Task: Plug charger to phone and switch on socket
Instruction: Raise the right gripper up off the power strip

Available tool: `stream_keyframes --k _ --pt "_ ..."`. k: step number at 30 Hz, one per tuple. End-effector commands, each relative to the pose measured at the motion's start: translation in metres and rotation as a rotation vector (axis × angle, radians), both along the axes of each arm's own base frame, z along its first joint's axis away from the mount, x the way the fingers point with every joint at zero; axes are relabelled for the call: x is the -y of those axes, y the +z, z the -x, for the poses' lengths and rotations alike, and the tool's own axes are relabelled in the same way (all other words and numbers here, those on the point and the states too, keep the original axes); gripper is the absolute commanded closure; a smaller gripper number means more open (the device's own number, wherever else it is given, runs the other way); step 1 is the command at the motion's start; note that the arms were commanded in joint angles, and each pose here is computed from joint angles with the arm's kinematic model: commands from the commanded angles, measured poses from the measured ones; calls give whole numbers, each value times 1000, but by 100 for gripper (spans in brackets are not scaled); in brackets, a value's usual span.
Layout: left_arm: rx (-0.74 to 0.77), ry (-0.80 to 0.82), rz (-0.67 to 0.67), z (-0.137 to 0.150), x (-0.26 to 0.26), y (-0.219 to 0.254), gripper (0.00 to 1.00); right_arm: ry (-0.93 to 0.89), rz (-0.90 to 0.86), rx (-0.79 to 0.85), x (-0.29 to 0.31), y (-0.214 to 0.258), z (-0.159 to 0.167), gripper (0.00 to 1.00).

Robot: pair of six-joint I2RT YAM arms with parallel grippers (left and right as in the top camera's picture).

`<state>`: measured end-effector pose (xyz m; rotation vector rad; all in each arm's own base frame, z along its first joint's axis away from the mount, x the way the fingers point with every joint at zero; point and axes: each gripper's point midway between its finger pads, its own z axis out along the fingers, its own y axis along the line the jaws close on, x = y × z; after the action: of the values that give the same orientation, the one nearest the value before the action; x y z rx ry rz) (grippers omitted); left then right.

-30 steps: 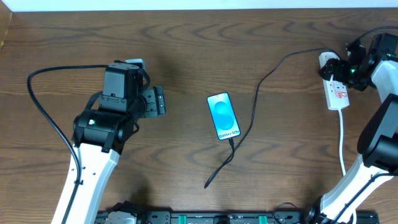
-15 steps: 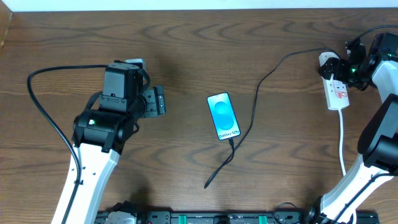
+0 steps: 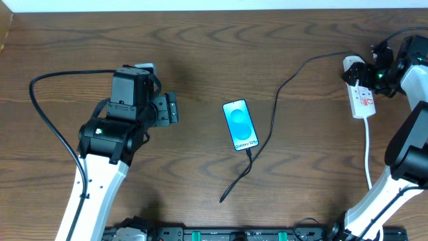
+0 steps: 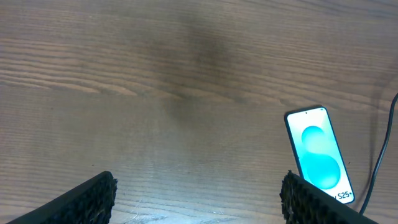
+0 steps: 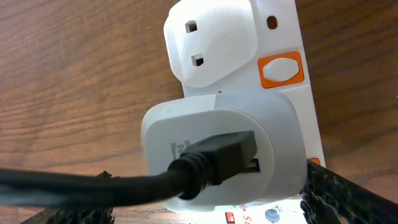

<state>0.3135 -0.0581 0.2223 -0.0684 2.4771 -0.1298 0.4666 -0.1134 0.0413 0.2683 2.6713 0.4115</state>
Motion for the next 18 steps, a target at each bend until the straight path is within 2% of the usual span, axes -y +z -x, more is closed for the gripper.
stream_keyframes --k 1,18 --pt "3 1 -15 -1 -2 1 16 26 -92 -25 -20 -9 3 11" --pt "3 0 -15 -1 -2 1 15 19 -133 -26 -26 -7 3 11"
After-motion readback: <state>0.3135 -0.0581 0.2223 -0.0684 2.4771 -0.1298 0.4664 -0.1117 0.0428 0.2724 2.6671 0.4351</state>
